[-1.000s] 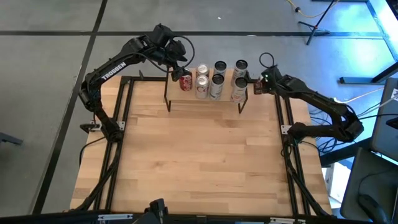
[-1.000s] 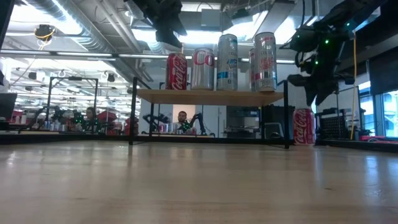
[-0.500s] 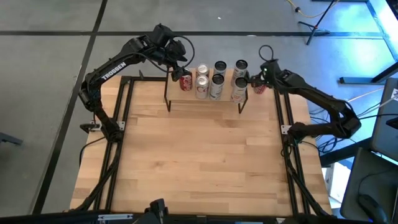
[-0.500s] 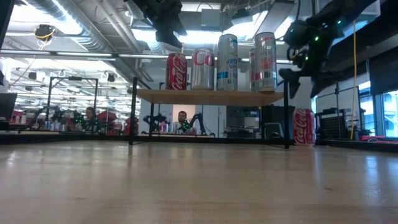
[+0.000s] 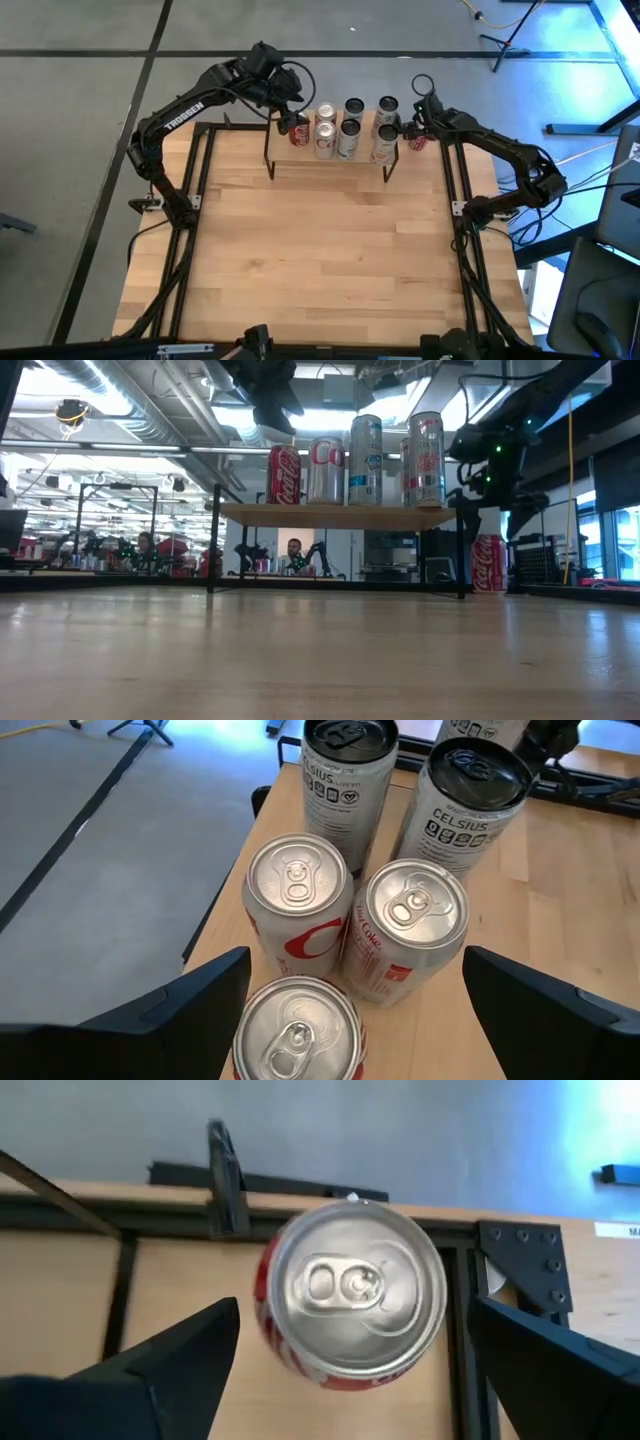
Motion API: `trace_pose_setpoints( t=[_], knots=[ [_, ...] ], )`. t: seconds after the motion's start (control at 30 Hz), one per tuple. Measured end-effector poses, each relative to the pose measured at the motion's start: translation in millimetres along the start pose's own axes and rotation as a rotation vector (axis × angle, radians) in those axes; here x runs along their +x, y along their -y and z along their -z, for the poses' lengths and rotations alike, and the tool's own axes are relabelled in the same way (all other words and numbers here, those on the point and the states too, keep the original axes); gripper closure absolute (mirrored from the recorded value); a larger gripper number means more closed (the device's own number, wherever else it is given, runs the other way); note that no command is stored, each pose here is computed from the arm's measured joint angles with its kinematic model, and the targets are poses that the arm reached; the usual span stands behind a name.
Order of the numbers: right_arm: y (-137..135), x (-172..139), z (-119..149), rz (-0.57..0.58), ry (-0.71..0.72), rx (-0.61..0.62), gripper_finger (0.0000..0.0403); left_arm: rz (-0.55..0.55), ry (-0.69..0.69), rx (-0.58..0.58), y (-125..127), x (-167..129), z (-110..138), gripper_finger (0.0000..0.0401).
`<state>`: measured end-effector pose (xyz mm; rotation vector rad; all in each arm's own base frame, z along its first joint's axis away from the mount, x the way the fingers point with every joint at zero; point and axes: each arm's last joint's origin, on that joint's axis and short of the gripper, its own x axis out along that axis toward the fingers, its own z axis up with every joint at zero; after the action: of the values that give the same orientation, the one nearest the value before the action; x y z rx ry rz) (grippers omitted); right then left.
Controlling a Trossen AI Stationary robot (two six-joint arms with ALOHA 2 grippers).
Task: Place canned beverage on shelf
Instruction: Put the red soda can on the shelf aligned with the other red soda can
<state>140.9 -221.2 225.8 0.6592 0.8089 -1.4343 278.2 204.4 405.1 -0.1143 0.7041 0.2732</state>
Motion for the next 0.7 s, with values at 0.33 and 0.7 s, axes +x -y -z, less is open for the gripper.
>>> trace_pose_setpoints(
  t=[0.33, 0.7],
  knots=[
    [-6.8, 21.5, 5.7, 0.032, -0.073, -0.082, 0.0055, -0.012, -0.003, 0.0, -0.4, 0.0, 0.1, 0.0051],
    [-2.3, 0.3, 10.8, 0.023, -0.081, -0.129, 0.0207, -0.013, -0.003, 0.0, -0.5, 0.0, 0.1, 0.0051]
  ],
)
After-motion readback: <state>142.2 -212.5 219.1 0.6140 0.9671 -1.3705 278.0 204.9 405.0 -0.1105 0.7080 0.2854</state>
